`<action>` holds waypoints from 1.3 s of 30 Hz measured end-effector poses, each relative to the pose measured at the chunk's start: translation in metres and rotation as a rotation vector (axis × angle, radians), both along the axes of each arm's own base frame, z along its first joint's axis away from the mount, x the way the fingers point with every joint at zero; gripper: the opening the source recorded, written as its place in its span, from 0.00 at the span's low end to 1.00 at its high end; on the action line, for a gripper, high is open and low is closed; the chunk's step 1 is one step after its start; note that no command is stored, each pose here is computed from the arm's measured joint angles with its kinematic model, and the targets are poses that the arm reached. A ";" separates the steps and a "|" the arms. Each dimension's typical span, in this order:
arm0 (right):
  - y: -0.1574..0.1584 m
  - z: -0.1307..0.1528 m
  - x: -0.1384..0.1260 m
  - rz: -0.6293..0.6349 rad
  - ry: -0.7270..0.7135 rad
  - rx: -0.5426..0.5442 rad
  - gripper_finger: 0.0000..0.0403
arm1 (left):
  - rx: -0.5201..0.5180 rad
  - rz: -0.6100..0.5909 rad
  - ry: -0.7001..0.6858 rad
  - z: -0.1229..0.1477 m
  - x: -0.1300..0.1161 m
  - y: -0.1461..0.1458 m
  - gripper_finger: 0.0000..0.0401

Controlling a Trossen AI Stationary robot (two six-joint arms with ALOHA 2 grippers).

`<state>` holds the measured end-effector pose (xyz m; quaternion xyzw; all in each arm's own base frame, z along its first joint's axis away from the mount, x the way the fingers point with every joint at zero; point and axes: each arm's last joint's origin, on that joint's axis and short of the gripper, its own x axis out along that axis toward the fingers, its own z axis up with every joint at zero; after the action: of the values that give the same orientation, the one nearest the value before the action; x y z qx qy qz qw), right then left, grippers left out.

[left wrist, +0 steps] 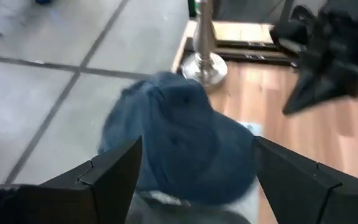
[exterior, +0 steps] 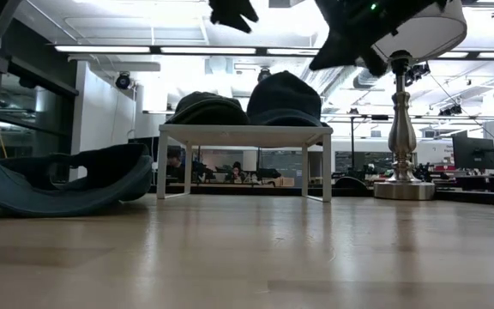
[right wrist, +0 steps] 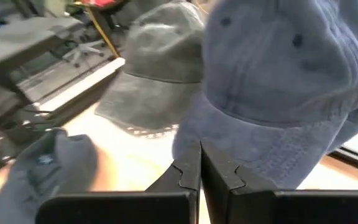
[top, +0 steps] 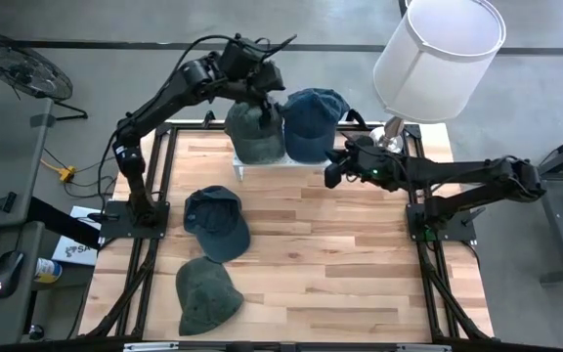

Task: Pick & Place hat
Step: Stack the gray cap on top of the gray cap on the shelf

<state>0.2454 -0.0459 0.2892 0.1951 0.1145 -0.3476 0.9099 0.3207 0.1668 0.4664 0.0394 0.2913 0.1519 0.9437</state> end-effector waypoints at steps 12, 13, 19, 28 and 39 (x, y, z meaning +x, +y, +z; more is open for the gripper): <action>0.034 0.034 -0.048 0.210 -0.052 -0.032 0.00 | -0.232 0.054 0.224 0.001 -0.033 -0.067 0.73; 0.037 0.035 -0.052 0.231 -0.045 -0.028 0.00 | -0.236 0.070 0.240 0.000 -0.032 -0.074 0.72; 0.054 0.036 -0.071 0.353 -0.002 -0.013 0.00 | -0.279 0.130 0.296 -0.005 -0.027 -0.128 0.68; 0.076 0.032 -0.083 0.497 0.063 -0.006 0.00 | -0.379 0.313 0.278 -0.026 -0.022 -0.213 0.66; 0.093 0.026 -0.090 0.607 0.134 -0.019 0.00 | -0.590 0.384 0.451 -0.099 -0.025 -0.300 0.66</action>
<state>0.1558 0.0470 0.3153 0.1202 0.2240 -0.0730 0.9644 0.2955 -0.1334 0.3675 -0.2556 0.5237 0.2228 0.7815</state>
